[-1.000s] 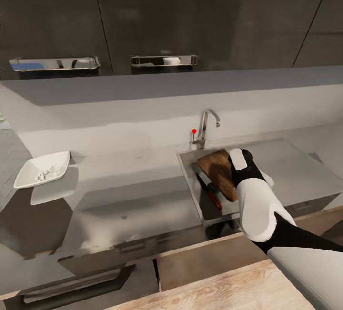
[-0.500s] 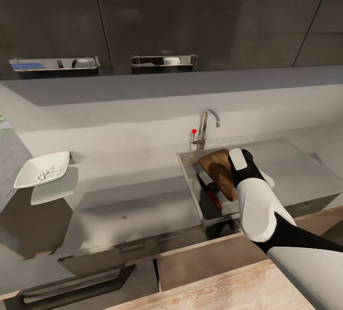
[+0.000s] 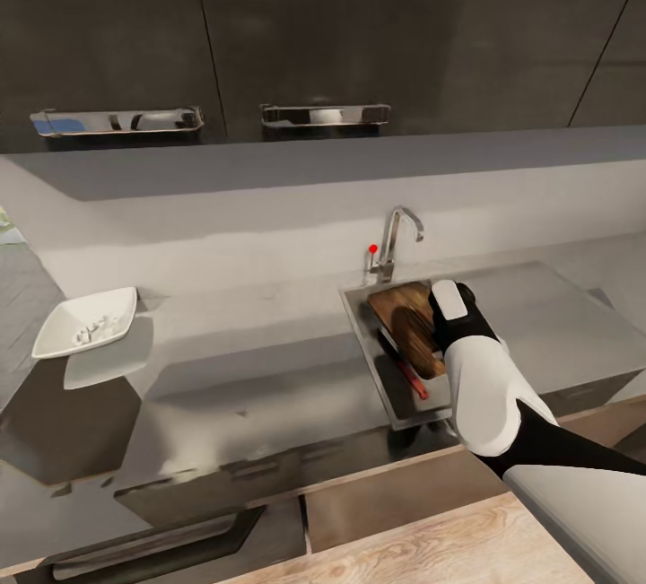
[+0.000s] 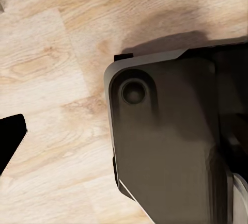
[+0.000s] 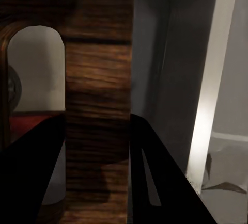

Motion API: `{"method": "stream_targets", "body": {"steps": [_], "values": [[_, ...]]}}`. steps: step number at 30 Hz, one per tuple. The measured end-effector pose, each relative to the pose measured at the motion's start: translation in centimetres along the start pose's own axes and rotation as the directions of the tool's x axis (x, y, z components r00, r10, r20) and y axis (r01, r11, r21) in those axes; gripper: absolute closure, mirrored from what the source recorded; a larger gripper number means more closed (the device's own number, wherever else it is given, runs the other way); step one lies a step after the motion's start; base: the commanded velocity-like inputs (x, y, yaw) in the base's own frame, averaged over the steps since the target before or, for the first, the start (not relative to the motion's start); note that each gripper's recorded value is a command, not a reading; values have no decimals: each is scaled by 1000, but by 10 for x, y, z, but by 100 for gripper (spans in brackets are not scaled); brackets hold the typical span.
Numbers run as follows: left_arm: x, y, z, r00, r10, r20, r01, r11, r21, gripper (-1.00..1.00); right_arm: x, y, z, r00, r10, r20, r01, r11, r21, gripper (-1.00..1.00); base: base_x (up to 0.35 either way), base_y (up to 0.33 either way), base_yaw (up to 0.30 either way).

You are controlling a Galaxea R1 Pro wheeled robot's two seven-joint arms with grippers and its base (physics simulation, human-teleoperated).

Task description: In the kitchen, take the Vidalia onion out of the sink, dice it on the chopping board with the paring knife, put the diced onion into the bowl on the countertop, then place both the paring knife and the chopping board into the sink.

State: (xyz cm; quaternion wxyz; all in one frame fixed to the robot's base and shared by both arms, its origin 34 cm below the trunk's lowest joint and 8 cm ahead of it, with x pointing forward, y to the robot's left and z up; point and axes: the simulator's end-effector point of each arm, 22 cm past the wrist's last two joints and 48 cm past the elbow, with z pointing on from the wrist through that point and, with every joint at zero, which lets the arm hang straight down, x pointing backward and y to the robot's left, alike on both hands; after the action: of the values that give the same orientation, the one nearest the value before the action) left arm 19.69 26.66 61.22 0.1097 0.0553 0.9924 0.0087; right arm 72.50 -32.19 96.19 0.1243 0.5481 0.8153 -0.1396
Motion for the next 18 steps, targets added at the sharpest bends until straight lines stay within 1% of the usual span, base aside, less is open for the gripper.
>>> {"method": "stream_targets", "body": {"steps": [10,18], "values": [[0,0,0,1000,0,0,0,1000,0,-100,2,2,0,1000,6,-12,-6,1000,-7,100,4,7,0],[4,0,0,1000,0,-11,0,1000,1,-100,5,2,6,1000,1,-17,-1,1000,0,100,0,0,0]]}}
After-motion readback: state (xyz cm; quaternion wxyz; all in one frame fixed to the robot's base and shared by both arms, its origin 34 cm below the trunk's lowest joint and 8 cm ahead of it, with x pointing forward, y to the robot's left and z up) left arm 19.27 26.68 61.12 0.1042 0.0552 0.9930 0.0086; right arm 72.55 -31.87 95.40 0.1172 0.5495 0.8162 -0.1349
